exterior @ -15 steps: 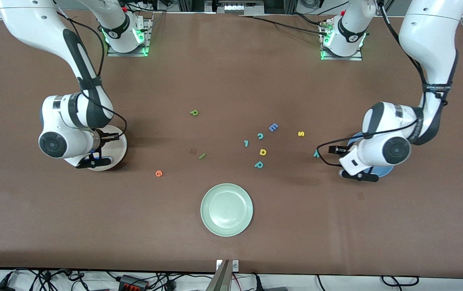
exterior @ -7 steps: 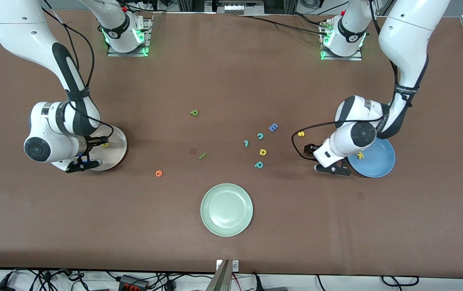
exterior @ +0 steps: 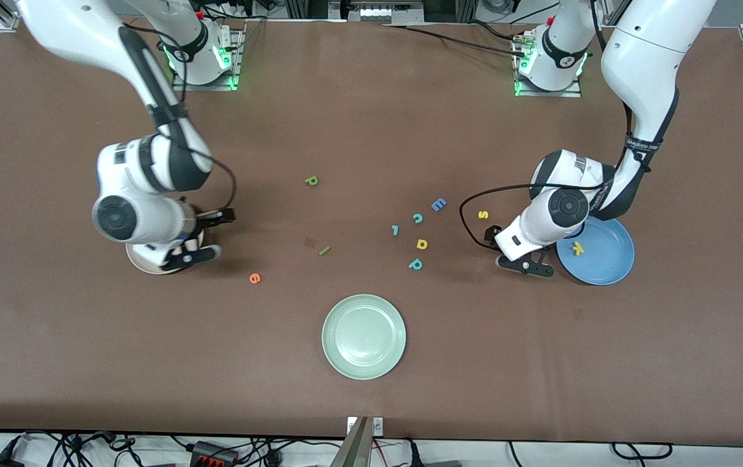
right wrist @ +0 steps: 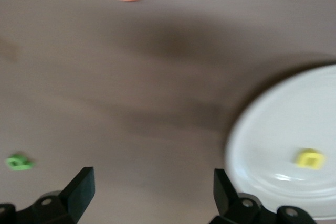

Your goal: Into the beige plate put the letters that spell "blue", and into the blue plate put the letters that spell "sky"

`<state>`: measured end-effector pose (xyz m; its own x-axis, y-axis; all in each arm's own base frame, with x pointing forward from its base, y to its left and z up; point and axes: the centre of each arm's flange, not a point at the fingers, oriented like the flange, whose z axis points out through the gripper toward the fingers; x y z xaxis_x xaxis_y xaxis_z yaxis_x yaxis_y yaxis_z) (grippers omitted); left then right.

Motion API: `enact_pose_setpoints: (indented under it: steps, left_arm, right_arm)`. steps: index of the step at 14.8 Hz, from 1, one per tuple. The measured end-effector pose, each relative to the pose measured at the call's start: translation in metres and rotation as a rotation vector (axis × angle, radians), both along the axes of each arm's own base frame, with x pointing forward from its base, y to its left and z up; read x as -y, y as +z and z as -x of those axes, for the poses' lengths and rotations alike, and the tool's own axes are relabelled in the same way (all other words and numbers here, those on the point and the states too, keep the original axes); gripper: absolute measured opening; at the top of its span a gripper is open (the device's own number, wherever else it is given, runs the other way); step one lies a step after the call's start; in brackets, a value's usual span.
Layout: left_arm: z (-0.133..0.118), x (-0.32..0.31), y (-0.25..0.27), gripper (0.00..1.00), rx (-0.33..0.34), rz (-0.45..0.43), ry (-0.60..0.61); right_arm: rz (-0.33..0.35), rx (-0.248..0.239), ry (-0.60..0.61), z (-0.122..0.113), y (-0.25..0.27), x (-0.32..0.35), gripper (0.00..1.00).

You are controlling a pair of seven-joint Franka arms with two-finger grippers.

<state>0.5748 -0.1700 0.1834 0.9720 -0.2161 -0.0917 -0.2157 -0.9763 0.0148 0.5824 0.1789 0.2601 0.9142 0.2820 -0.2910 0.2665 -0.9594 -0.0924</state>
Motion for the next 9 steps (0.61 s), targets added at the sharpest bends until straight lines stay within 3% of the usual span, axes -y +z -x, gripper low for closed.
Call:
enact_pose_setpoints:
  steps: [1,4,7,9]
  left_arm:
    - [0.000,0.000,0.000,0.93,0.001,-0.004,-0.006]
    - [0.002,0.000,-0.003,0.81,-0.003,-0.007,-0.010]
    - [0.003,0.000,-0.007,0.48,-0.010,-0.008,-0.011]
    - [0.003,0.000,-0.010,0.45,-0.008,-0.005,-0.011]
  right_arm:
    - [0.004,-0.006,0.025,0.009,-0.003,-0.022,1.00]
    - [0.032,-0.006,0.036,0.041,-0.017,-0.076,1.00]
    - [0.066,0.021,0.000,0.077,-0.033,-0.126,1.00]
    - [0.080,0.052,-0.023,0.105,-0.043,-0.161,1.00]
